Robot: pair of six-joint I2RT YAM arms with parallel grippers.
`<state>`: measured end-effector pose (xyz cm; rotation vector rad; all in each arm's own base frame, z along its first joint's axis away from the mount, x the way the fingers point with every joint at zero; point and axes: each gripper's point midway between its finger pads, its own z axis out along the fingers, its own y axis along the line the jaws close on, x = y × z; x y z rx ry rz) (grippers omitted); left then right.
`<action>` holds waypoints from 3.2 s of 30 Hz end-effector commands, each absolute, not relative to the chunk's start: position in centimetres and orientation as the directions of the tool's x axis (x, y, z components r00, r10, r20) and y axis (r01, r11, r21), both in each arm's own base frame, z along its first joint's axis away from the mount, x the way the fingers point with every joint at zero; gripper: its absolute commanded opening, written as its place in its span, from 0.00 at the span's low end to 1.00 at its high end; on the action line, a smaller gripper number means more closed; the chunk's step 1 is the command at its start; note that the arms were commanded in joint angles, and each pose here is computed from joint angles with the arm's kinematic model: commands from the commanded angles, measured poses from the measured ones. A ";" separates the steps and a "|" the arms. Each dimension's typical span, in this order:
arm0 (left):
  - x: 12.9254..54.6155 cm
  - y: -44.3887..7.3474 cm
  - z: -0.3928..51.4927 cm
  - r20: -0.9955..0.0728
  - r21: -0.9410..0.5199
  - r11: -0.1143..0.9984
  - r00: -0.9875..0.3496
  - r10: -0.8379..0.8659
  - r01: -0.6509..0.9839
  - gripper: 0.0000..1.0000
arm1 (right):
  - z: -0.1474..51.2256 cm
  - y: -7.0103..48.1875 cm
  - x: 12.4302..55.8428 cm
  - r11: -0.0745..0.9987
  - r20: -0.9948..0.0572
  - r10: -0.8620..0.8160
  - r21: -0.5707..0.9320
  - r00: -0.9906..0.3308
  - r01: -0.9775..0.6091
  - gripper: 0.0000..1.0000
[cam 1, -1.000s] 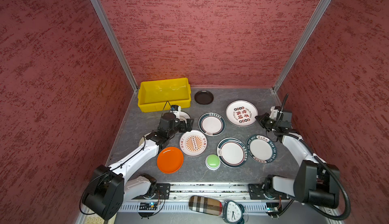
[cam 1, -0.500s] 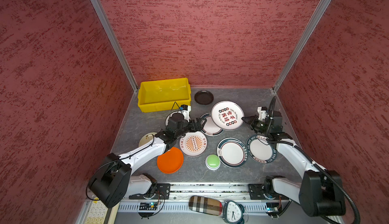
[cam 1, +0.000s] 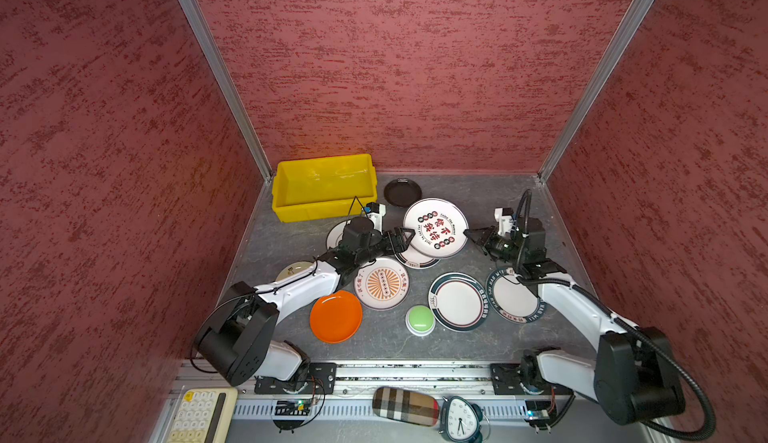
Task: Place the plates into the plastic bin on the countertop
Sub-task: 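Grip the plate rim with the left gripper while the right gripper releases and withdraws, then carry the plate with the left gripper into the yellow bin and release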
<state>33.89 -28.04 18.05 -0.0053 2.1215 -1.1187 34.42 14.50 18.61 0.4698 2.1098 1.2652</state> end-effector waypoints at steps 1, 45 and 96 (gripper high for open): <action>34.2 -29.1 19.0 -0.598 -0.731 0.590 -0.739 -0.310 0.344 0.73 | 19.8 14.7 34.6 0.477 -0.379 0.587 0.876 -0.716 -0.073 0.00; 36.3 -15.3 26.4 -0.708 -0.588 0.808 -0.513 -0.486 0.046 0.00 | 17.7 14.7 29.3 0.547 -0.465 0.517 0.826 -0.719 -0.140 0.99; 56.4 6.1 12.3 -0.574 -0.329 0.781 -0.545 -0.612 -0.531 0.07 | 16.5 13.2 31.4 0.709 -0.497 0.442 0.703 -0.747 -0.049 0.99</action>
